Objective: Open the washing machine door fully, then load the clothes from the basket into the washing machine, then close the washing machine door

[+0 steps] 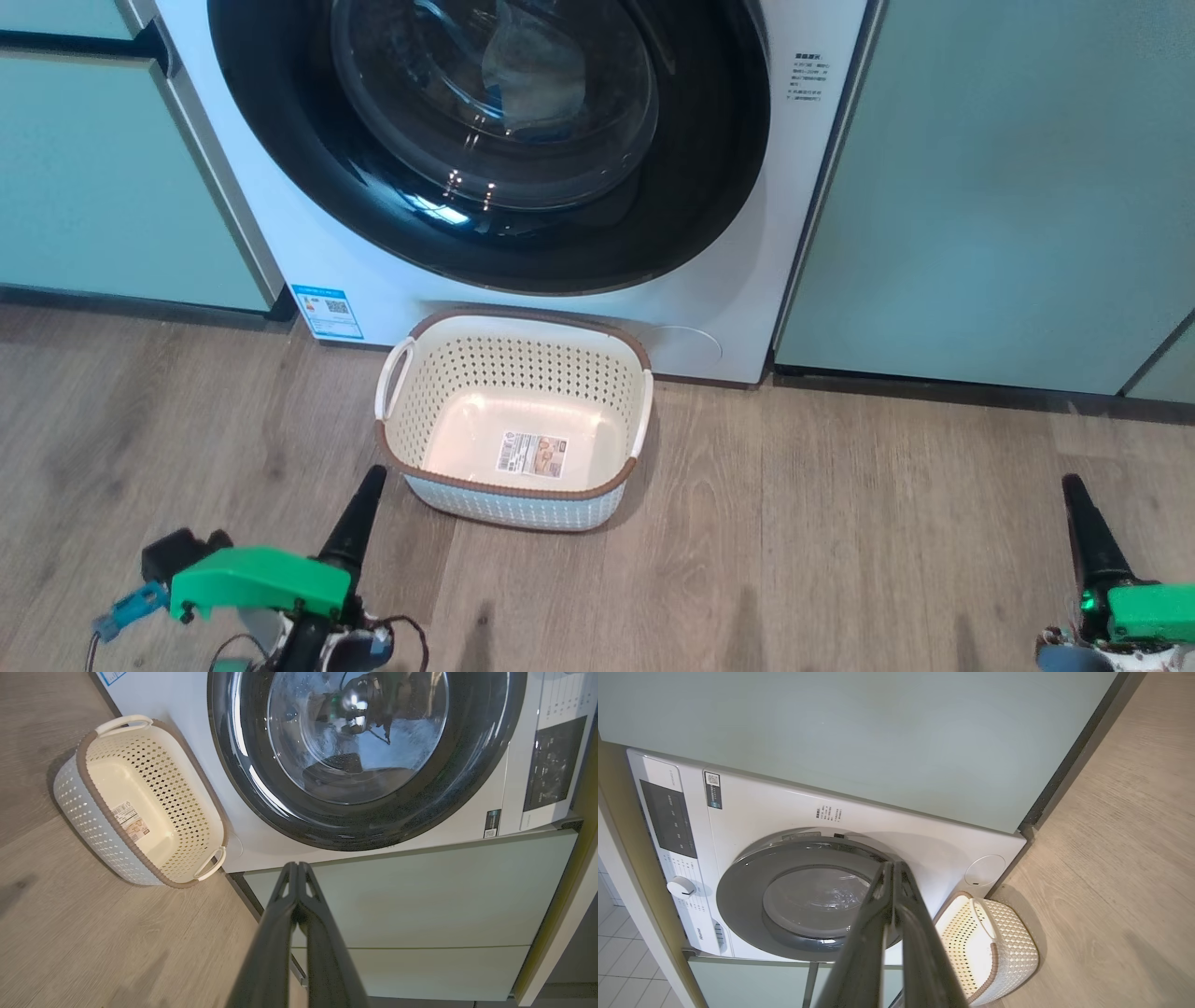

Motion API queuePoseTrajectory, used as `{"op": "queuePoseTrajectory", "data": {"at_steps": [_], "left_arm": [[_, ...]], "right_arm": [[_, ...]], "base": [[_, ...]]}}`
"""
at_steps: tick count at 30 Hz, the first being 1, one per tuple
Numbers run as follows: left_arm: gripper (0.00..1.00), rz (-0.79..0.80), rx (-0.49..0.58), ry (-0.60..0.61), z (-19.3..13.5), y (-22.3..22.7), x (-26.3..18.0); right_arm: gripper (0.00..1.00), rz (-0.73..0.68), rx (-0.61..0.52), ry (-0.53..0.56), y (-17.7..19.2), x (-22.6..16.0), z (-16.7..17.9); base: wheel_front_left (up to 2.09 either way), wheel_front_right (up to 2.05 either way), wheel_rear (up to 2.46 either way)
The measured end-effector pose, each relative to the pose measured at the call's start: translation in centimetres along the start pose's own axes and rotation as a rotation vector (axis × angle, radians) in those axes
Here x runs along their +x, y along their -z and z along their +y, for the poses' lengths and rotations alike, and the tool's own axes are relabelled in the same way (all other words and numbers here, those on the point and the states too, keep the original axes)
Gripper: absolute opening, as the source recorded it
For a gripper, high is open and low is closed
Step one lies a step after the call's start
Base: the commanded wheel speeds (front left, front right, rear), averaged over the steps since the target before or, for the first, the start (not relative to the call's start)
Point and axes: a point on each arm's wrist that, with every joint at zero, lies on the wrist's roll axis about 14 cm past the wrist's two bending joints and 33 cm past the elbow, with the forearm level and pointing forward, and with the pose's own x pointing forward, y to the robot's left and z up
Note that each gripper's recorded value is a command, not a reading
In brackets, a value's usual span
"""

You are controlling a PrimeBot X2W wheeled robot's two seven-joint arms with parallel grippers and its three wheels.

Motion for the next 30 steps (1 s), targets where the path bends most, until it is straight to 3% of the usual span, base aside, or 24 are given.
{"op": "queuePoseTrajectory", "data": {"at_steps": [26,30], "left_arm": [[0.0,-0.031,-0.309,0.041,-0.2,-1.2,0.3],[0.0,-0.032,-0.319,0.041,-0.2,-1.2,0.3]], "right_arm": [[0.0,0.001,0.288,-0.015,-0.3,1.0,0.4],[0.0,0.005,0.293,-0.024,-0.4,1.2,0.7]], "base": [[0.0,0.0,0.0],[0.0,0.0,0.0]]}}
